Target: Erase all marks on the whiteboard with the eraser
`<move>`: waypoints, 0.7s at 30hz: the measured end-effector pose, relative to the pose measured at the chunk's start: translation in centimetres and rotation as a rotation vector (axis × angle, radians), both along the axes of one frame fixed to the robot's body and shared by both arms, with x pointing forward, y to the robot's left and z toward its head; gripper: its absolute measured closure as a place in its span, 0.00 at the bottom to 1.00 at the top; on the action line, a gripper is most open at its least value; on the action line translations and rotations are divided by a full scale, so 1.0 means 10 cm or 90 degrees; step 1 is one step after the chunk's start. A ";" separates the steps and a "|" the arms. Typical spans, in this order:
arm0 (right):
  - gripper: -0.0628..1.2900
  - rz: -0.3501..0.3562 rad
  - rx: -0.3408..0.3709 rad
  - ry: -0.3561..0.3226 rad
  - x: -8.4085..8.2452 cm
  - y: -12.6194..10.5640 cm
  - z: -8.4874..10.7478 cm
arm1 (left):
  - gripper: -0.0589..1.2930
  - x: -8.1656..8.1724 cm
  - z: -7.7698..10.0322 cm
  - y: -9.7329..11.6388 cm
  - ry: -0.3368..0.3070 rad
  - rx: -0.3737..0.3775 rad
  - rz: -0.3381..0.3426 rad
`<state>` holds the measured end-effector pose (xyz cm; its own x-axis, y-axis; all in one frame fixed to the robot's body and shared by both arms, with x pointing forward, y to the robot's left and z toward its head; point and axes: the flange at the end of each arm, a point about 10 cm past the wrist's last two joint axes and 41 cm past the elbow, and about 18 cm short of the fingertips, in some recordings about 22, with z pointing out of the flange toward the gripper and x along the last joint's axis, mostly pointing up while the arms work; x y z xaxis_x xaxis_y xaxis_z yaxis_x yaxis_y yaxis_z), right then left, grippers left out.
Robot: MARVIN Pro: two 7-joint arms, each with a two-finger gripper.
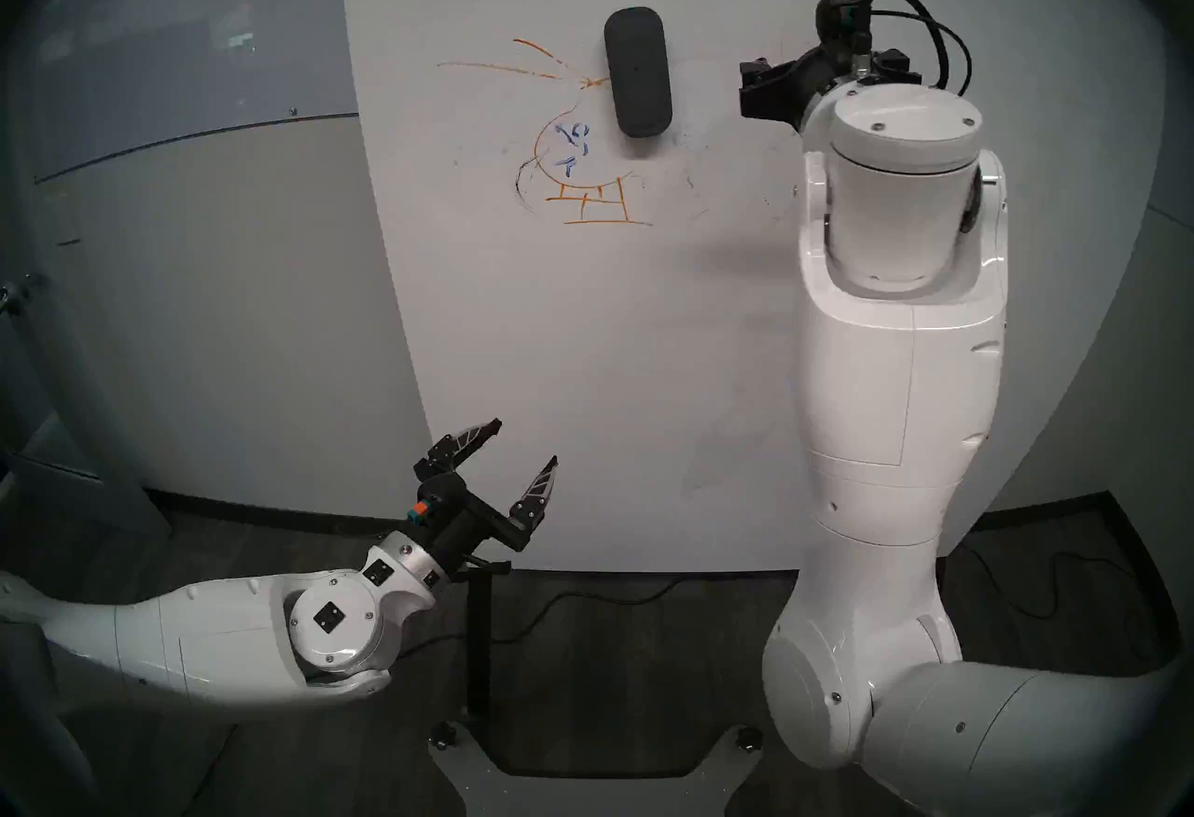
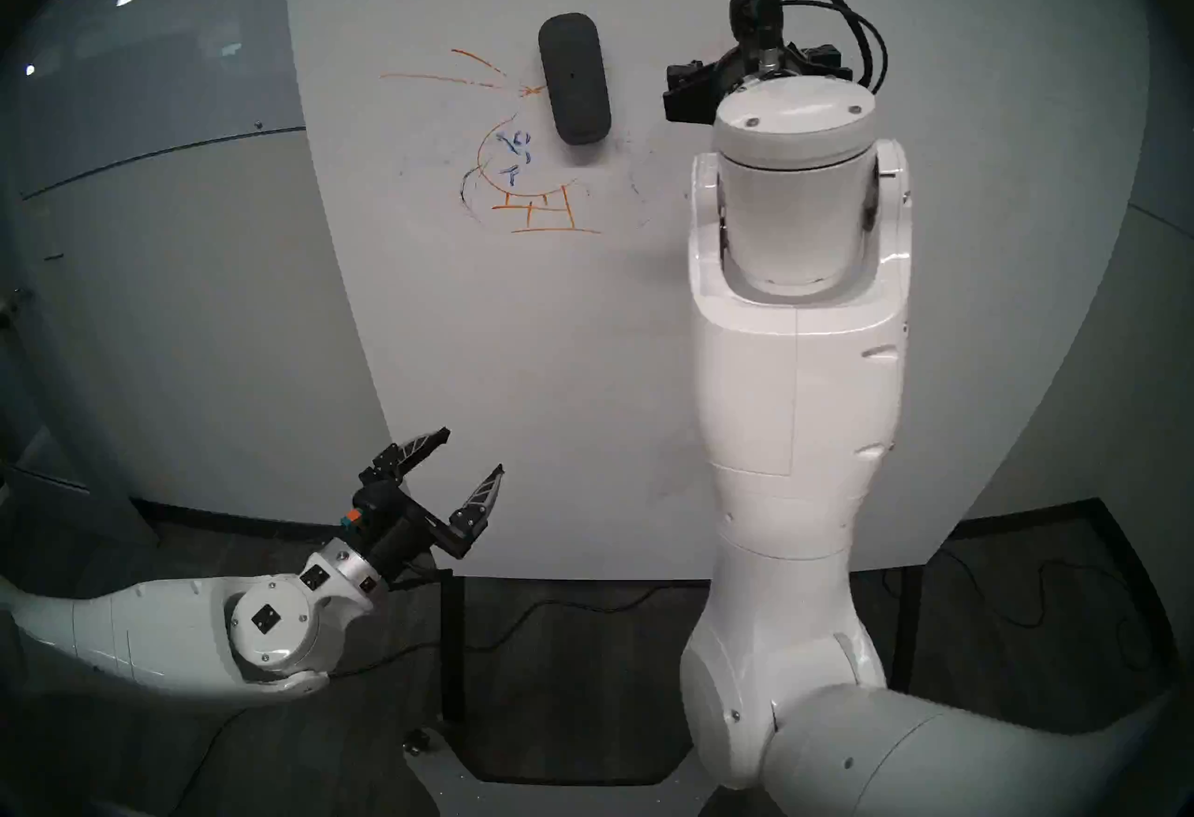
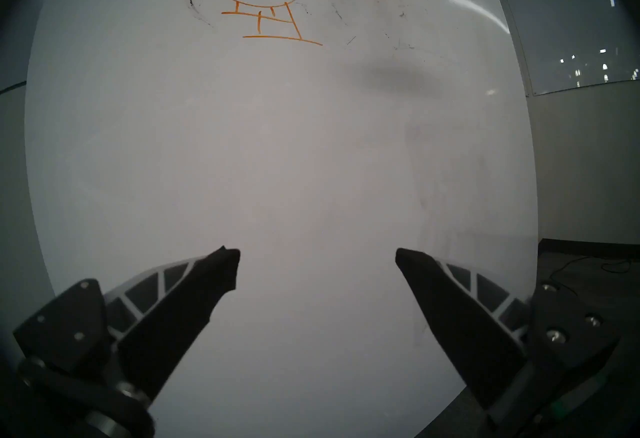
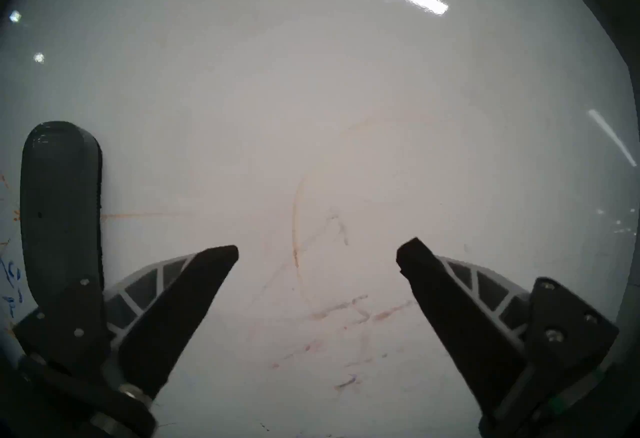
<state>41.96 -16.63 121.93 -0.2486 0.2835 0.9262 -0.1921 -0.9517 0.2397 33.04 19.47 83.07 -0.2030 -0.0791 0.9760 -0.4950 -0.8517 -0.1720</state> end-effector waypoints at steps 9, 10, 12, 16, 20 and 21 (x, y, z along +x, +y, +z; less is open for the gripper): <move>0.03 -0.018 -0.001 0.001 0.05 -0.42 0.07 | 0.05 0.00 0.00 0.00 0.000 0.000 0.000; 0.03 -0.019 -0.003 0.003 0.06 -0.45 0.07 | 0.05 0.00 0.00 0.00 0.000 0.000 0.000; 0.03 -0.022 -0.010 0.008 0.09 -0.53 0.06 | 0.05 0.00 0.00 0.00 0.000 0.000 0.000; 0.03 -0.023 -0.020 0.014 0.11 -0.64 0.06 | 0.05 0.00 0.00 0.00 0.000 0.000 0.000; 0.03 -0.024 -0.023 0.009 0.07 -0.71 0.08 | 0.05 0.00 0.00 0.00 0.000 0.000 0.000; 0.03 -0.024 -0.023 0.007 0.05 -0.72 0.08 | 0.05 0.00 0.00 0.00 0.000 0.000 0.000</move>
<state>42.45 -23.84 122.77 -0.2269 0.3260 0.9177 -0.2251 -0.9343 0.2763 33.04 19.48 83.08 -0.2033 -0.0791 0.9759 -0.4949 -0.8518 -0.1721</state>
